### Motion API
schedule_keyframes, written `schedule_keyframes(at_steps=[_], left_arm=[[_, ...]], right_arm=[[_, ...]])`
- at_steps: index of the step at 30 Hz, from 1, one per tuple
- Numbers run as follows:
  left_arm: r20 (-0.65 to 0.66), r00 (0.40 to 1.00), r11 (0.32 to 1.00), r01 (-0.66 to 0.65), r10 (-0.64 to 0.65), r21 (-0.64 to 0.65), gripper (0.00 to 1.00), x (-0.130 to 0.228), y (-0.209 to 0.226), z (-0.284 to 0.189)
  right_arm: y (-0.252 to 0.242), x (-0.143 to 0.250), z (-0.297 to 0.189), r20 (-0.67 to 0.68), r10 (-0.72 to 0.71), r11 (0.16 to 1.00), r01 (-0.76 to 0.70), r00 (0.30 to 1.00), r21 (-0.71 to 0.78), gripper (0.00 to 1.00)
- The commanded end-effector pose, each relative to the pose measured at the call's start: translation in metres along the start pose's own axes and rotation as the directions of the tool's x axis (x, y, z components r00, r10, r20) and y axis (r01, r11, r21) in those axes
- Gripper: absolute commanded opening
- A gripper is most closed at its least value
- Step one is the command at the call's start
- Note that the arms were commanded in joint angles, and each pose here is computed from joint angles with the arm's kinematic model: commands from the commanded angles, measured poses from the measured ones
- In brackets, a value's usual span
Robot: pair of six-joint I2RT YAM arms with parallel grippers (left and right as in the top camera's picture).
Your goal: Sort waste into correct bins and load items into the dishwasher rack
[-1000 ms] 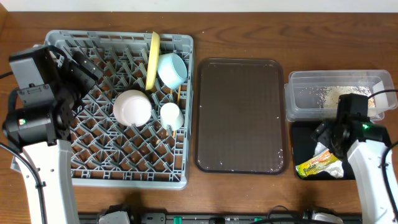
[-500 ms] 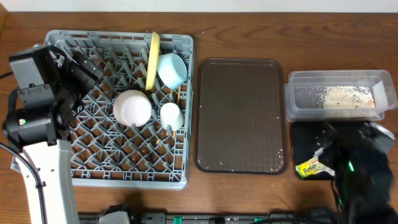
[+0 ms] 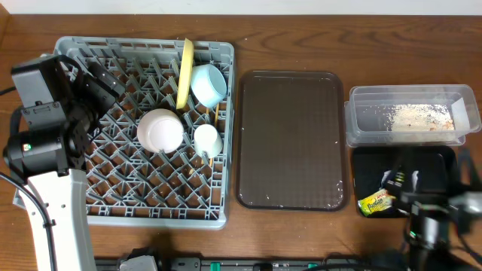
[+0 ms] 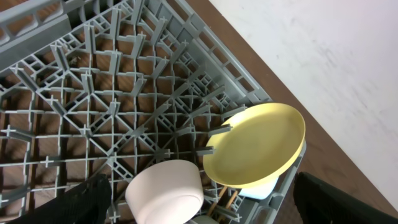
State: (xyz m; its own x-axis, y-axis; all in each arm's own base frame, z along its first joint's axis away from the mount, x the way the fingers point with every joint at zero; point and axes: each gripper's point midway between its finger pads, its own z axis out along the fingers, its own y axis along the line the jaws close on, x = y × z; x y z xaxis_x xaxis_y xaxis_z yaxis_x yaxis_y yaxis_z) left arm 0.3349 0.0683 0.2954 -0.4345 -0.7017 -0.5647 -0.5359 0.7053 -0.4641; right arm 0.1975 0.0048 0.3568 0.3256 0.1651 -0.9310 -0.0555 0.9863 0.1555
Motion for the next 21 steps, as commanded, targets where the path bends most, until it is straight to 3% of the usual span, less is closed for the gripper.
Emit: schedule_keyframes(at_steps=[1, 11, 21], left_arm=[[0.007, 1.0, 1.0, -0.002, 0.002, -0.006, 0.95, -0.001, 0.0, -0.001], [0.007, 1.0, 1.0, -0.002, 0.002, -0.006, 0.95, -0.001, 0.0, -0.001], [0.007, 1.0, 1.0, -0.002, 0.002, -0.006, 0.95, -0.001, 0.0, -0.001]], right_arm=[[0.01, 0.044, 0.003, -0.078, -0.12, 0.989, 0.112, 0.99, -0.093, 0.99], [-0.007, 0.138, -0.004, -0.222, -0.132, 0.99, 0.116, 0.966, -0.086, 0.99], [-0.027, 0.183, -0.013, -0.319, -0.127, 0.991, 0.132, 0.939, -0.006, 0.99]])
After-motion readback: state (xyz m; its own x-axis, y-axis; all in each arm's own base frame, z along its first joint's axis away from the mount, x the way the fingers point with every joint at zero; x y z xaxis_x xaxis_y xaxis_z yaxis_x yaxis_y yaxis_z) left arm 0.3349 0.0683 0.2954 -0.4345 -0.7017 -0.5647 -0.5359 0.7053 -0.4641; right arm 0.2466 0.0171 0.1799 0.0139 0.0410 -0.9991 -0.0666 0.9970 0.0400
